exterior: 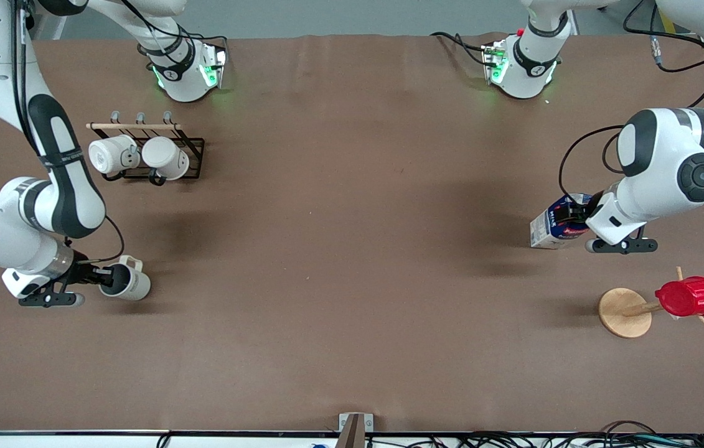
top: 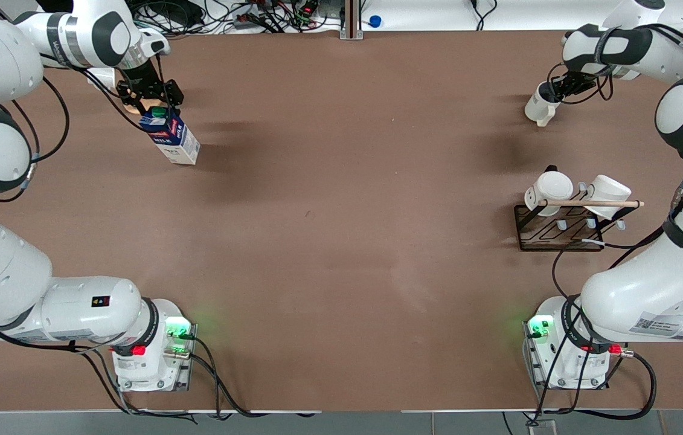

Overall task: Place cup and milk on table
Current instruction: 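Lift the grey mug and milk carton, carrying both toward the table center, then lower the grey mug onto the table with the right gripper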

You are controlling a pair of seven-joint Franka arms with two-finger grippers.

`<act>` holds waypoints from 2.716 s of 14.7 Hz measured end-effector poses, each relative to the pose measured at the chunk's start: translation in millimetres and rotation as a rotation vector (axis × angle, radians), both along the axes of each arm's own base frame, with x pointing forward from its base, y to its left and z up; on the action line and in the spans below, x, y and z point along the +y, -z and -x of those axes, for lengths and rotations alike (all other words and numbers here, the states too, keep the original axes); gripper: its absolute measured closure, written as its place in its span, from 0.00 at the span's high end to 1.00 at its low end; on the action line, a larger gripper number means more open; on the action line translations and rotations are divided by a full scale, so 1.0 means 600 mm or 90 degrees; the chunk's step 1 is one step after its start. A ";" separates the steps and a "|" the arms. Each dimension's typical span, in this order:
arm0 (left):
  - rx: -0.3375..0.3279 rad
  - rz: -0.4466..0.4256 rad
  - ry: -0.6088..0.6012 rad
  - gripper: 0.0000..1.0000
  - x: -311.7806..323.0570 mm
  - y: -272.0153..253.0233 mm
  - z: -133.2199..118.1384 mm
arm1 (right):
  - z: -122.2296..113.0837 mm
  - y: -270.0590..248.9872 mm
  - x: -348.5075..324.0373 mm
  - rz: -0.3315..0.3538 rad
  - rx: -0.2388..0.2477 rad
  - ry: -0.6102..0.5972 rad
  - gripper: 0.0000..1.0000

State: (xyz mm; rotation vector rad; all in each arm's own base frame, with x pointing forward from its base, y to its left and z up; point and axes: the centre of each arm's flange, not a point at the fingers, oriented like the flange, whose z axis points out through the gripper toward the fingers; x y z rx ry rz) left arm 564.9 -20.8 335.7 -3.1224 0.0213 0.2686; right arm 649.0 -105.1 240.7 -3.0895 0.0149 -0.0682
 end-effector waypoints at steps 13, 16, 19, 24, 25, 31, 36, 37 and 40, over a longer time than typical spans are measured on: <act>-0.002 0.001 0.001 0.47 0.002 0.004 0.002 | 0.059 -0.246 0.513 0.013 0.094 0.048 0.04; -0.016 0.001 0.002 0.47 -0.001 -0.010 -0.002 | 0.098 -0.222 0.675 0.011 0.074 0.080 0.04; -0.045 0.003 0.015 0.47 -0.020 -0.049 -0.009 | 0.118 -0.142 0.781 0.009 0.037 0.091 0.04; -0.094 0.016 0.061 0.47 -0.114 -0.114 -0.022 | 0.149 -0.052 0.862 -0.005 0.034 0.082 0.04; -0.100 0.019 0.064 0.46 -0.132 -0.125 -0.024 | 0.155 -0.049 0.873 -0.004 0.030 0.080 0.04; -0.108 0.042 0.077 0.45 -0.301 -0.144 -0.017 | 0.166 -0.021 0.897 0.006 0.001 0.089 0.04; -0.075 0.050 0.072 0.45 -0.450 -0.106 -0.034 | 0.168 -0.013 0.903 0.004 0.002 0.091 0.07; -0.071 0.052 0.070 0.45 -0.472 -0.095 -0.036 | 0.167 -0.014 0.903 0.003 0.001 0.092 0.15; -0.057 0.054 0.067 0.45 -0.534 -0.068 -0.028 | 0.162 -0.018 0.901 0.002 -0.002 0.095 0.45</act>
